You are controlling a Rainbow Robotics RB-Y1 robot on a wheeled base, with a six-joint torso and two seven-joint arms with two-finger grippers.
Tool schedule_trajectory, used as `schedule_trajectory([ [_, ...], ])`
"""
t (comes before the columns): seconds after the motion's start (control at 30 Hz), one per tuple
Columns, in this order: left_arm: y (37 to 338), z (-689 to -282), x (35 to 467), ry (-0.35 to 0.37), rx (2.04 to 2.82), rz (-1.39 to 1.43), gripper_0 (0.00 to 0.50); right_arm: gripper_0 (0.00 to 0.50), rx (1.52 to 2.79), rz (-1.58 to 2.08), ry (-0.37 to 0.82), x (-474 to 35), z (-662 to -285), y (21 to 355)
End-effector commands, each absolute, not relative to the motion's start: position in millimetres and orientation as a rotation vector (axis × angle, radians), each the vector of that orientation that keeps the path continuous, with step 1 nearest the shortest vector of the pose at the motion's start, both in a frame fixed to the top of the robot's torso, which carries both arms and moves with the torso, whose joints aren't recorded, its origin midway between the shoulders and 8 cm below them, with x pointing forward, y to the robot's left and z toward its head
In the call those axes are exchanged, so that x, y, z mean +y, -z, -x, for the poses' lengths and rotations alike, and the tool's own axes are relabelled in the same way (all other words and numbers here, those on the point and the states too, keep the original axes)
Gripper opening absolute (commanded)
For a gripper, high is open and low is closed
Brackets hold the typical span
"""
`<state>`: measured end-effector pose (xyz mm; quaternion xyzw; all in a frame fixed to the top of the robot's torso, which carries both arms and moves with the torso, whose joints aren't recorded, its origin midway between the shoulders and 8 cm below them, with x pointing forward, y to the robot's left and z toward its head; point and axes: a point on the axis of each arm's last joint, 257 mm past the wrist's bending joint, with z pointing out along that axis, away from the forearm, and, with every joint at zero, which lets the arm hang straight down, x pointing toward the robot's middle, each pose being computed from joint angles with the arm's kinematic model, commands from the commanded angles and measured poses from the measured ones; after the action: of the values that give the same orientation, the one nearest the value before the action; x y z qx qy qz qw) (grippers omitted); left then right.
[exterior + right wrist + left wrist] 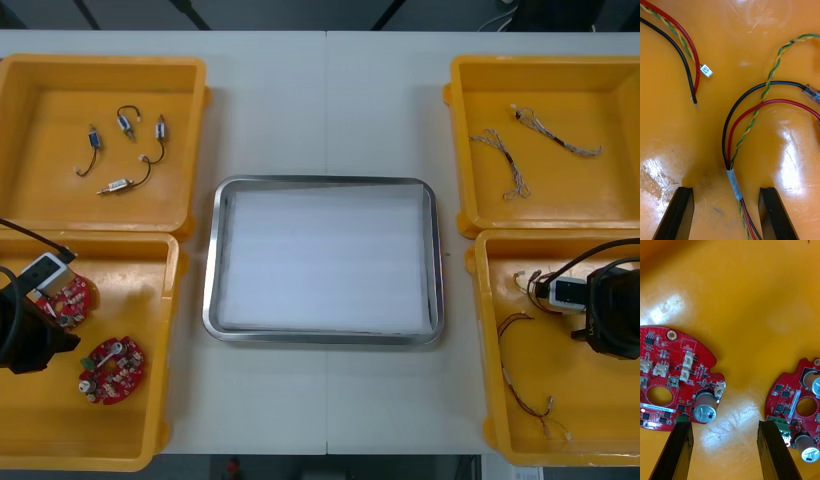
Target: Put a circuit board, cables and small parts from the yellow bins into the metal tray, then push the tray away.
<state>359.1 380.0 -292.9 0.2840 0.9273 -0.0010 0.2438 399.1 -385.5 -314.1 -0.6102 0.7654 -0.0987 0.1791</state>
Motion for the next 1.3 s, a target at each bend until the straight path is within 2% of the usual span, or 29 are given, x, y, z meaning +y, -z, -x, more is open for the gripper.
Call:
schedule_trajectory([
  [0.03,283,-375,374,-0.043,2.436,-0.896,0.5,0.5,2.154,1.784,0.318,-399,-400,316],
  [0.3,285,-375,377,-0.055,2.43,-0.9,0.5,0.5,2.162,1.764,0.3,-395,-402,320],
  [0.33,285,-376,377,-0.054,2.429,-0.899,0.5,0.484,2.161,1.764,0.301,-395,-403,319],
  [0.4,287,-376,375,-0.049,2.421,-0.899,0.5,0.389,2.16,1.765,0.3,-394,-403,319],
  [0.43,287,-376,374,-0.05,2.419,-0.9,0.5,0.359,2.16,1.765,0.3,-394,-403,319],
  [0.5,287,-377,375,-0.052,2.418,-0.898,0.5,0.257,2.158,1.766,0.3,-394,-403,319],
  [0.53,287,-377,375,-0.052,2.418,-0.898,0.5,0.237,2.158,1.764,0.299,-394,-403,319],
  [0.6,287,-377,376,-0.056,2.417,-0.9,0.5,0.133,2.156,1.765,0.297,-394,-403,319],
  [0.63,288,-376,377,-0.058,2.42,-0.901,0.5,0.047,2.159,1.765,0.294,-393,-402,320],
  [0.7,290,-375,377,-0.058,2.423,-0.902,0.5,0.0,2.156,1.767,0.292,-393,-402,319],
  [0.97,293,-378,374,-0.051,2.399,-0.895,0.5,0.0,2.14,1.777,0.295,-392,-405,317],
  [1.3,294,-379,377,-0.063,2.396,-0.892,0.5,0.0,2.095,1.789,0.315,-387,-415,287],
])
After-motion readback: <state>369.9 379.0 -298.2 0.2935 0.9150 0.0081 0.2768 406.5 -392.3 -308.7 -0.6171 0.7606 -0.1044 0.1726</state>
